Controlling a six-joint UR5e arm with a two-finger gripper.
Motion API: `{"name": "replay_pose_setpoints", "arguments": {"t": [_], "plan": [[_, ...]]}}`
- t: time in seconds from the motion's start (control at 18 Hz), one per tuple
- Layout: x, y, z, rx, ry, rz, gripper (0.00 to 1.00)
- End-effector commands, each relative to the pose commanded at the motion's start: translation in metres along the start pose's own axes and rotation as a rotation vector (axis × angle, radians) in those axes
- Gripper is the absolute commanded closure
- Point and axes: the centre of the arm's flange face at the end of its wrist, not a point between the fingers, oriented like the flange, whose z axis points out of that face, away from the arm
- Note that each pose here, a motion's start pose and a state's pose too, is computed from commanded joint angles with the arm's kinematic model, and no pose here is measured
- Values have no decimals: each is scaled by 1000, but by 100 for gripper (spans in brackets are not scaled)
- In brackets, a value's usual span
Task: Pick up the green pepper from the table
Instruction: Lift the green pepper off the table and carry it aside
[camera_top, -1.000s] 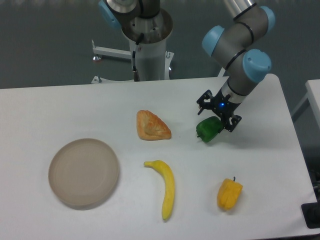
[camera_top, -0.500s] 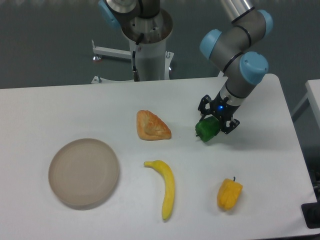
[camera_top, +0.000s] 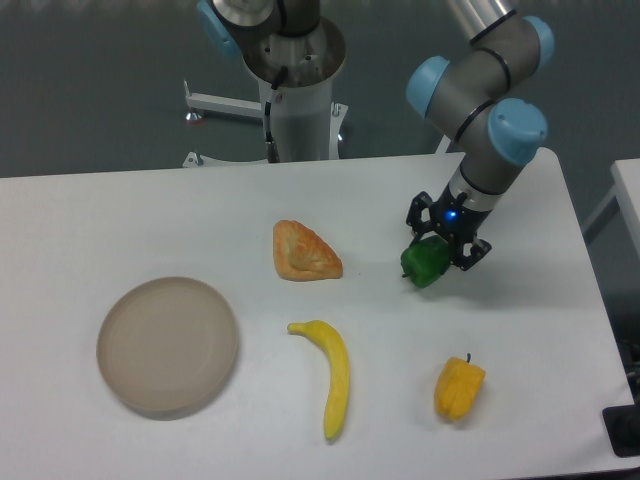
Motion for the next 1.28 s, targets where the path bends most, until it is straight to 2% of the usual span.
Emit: {"name": "replay_pose_setpoints", "arguments": {"t": [0.44, 1.28], "plan": [[-61, -21, -27, 9, -101, 37, 65], [-72, -27, -34, -10, -124, 49, 64]]}}
